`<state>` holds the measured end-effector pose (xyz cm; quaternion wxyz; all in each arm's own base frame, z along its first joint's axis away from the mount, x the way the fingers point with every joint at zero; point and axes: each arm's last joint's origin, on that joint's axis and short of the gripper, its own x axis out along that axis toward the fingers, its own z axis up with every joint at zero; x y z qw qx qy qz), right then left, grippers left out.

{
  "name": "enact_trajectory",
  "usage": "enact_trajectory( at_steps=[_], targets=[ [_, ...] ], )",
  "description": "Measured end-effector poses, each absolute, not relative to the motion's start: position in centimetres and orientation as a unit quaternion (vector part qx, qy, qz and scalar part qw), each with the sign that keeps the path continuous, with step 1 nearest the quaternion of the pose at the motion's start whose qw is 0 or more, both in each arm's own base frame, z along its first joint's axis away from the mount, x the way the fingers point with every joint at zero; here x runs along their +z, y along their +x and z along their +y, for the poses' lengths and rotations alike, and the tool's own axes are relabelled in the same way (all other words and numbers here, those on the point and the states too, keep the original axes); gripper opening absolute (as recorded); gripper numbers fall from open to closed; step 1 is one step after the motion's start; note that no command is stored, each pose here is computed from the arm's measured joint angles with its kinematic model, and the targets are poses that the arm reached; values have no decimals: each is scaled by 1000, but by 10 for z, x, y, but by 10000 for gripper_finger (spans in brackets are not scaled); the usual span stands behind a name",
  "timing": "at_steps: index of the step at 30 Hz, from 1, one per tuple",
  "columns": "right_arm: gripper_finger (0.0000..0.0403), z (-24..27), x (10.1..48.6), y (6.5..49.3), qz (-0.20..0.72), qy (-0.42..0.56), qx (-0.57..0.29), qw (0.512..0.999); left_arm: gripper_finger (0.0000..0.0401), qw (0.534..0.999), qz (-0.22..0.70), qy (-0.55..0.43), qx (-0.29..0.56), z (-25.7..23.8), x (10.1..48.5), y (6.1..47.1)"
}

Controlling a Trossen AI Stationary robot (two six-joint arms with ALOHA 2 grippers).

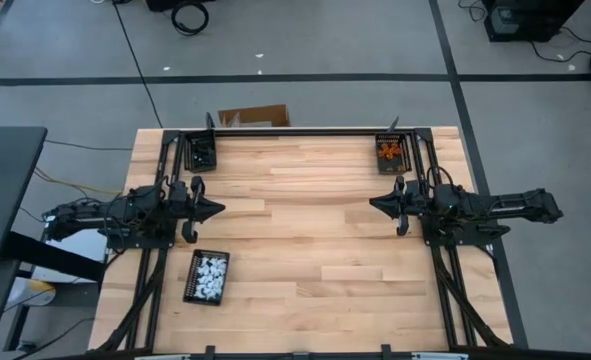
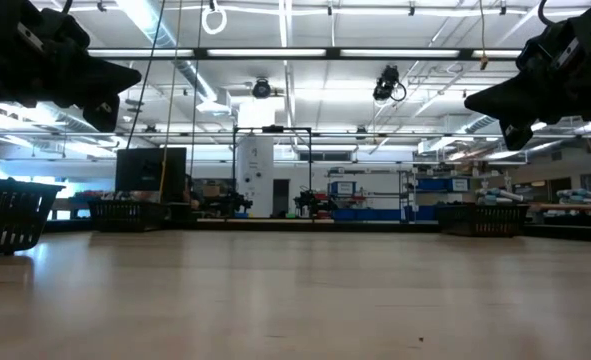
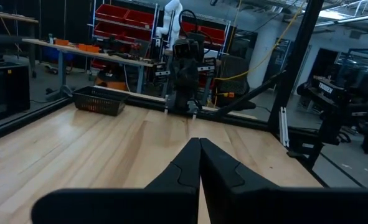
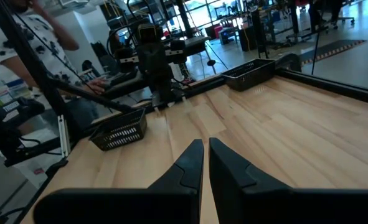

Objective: Sort Halloween decoration
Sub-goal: Return to Home Position

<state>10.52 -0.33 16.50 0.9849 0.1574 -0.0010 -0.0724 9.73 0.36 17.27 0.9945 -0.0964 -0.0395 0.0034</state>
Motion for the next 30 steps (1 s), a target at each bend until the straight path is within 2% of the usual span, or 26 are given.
enact_trajectory(
  at_steps=[30],
  targets=[
    [30,-3,165,105,-1,157,-73,985,16,995,-39,-96,3,4,173,97]
  ],
)
